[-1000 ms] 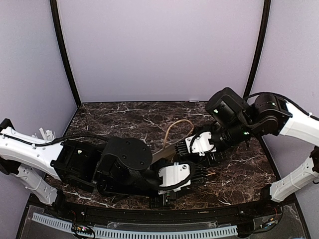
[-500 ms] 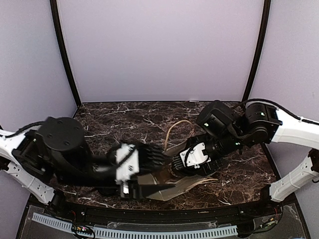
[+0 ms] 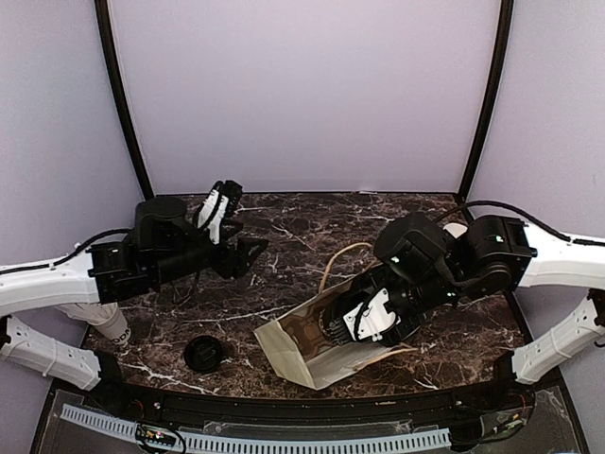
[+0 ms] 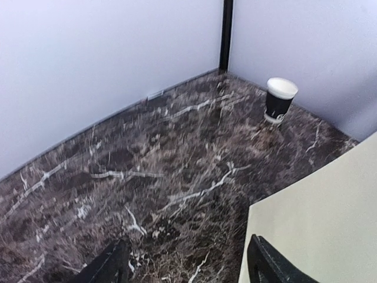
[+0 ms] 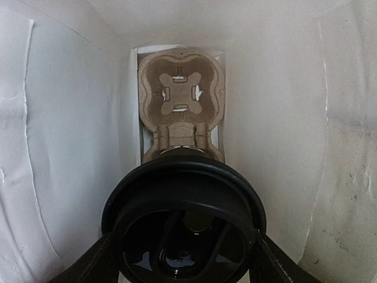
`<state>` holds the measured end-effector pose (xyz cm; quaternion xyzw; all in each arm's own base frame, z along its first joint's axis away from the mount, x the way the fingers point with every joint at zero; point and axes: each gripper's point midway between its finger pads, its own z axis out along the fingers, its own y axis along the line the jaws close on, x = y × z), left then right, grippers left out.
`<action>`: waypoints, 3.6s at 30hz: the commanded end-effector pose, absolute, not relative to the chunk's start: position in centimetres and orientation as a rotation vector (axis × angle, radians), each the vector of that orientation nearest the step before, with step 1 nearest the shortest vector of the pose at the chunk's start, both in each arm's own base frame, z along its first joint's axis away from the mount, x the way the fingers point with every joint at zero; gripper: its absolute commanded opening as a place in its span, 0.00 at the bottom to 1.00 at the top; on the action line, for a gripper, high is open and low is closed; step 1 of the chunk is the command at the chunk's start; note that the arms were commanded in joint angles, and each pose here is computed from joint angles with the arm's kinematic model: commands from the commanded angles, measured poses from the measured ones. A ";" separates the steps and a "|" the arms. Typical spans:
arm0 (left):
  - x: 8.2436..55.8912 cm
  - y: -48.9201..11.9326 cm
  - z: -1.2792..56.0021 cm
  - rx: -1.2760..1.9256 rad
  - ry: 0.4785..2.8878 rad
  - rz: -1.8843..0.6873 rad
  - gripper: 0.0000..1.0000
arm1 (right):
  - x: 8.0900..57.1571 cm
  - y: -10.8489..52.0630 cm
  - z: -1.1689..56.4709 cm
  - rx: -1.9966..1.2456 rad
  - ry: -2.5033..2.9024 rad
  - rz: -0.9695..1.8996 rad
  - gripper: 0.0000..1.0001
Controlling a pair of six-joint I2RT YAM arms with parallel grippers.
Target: Pack the takeout coffee
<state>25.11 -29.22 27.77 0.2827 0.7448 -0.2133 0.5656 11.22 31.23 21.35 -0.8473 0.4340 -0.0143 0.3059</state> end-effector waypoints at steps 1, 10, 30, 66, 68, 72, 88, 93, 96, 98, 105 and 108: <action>27.3 -31.9 23.9 0.645 1.905 -0.714 0.71 | 11.4 31.6 22.0 -2.210 1.049 -0.096 0.11; 30.7 -38.2 16.6 0.737 2.097 -0.927 0.67 | 11.1 30.7 21.1 -2.212 0.903 -0.255 0.11; 30.5 -41.8 10.7 0.886 2.181 -1.105 0.63 | 11.9 33.1 19.5 -2.216 0.864 -0.307 0.08; 12.9 -26.1 17.7 1.448 2.368 -0.887 0.56 | 12.3 34.6 21.3 -2.237 1.106 -0.280 0.08; 11.8 -26.7 17.3 1.530 2.385 -0.924 0.59 | 12.3 34.7 21.3 -2.236 1.110 -0.278 0.08; 11.2 -28.0 18.1 1.579 2.351 -0.989 0.61 | 12.2 34.7 21.1 -2.239 1.112 -0.271 0.08; 14.7 -33.8 21.4 1.496 1.999 -1.116 0.63 | 12.2 34.7 20.9 -2.237 1.135 -0.268 0.08; 16.3 -33.2 20.7 1.466 2.043 -0.971 0.63 | 12.3 34.6 20.7 -2.241 1.140 -0.272 0.08; 15.4 -30.8 19.5 1.528 2.102 -0.873 0.62 | 12.3 34.6 20.8 -2.239 1.141 -0.271 0.08; 15.0 -28.9 18.2 1.550 2.172 -0.770 0.63 | 12.2 34.8 20.7 -2.240 1.138 -0.271 0.08; 11.0 -29.1 18.9 1.660 2.124 -0.887 0.68 | 12.4 34.5 20.4 -2.246 1.141 -0.285 0.08; 10.6 -30.7 20.1 1.668 2.059 -0.989 0.69 | 12.4 34.7 20.3 -2.244 1.143 -0.288 0.08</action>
